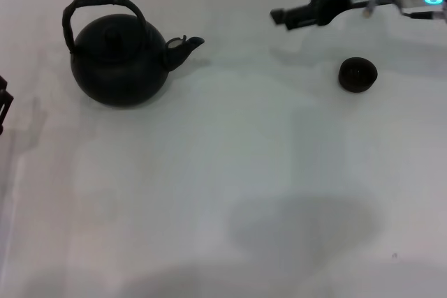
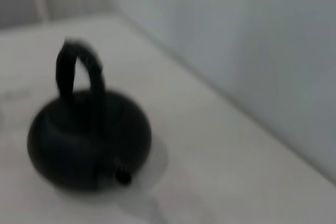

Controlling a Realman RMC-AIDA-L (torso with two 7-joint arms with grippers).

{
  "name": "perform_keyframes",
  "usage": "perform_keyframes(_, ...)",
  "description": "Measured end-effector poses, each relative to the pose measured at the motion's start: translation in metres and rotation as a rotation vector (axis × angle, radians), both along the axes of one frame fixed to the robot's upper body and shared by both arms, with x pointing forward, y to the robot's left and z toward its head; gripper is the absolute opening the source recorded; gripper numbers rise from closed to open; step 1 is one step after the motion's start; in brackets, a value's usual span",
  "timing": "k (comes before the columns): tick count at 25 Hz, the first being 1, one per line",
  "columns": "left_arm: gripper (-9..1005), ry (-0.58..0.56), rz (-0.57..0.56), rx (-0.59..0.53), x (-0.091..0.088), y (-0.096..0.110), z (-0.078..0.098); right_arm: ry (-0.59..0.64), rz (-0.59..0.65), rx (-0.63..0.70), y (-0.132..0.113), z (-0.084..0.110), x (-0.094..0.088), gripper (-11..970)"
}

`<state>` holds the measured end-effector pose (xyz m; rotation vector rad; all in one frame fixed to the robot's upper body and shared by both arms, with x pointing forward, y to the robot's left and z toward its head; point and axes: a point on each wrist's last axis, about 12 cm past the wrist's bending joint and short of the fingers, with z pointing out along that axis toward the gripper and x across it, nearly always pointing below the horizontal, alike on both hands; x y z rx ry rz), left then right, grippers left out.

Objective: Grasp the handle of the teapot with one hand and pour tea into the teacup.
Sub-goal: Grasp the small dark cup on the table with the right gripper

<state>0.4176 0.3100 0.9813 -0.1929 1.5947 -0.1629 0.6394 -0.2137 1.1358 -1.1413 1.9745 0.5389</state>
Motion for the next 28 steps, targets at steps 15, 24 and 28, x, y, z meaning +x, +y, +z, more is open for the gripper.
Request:
perform_keyframes(15, 887, -0.012, 0.013, 0.004, 0.007, 0.002, 0.002, 0.043, -0.005, -0.389, 0.04, -0.006, 0.007, 823)
perform_keyframes(24, 887, -0.013, 0.006, 0.007, 0.013, 0.002, 0.004, 0.092, -0.086, -0.437, 0.022, -0.025, 0.007, 812)
perform_keyframes(28, 888, -0.01, 0.004, 0.015, 0.016, 0.003, 0.004, 0.12, -0.111, -0.452, 0.014, -0.029, 0.006, 807)
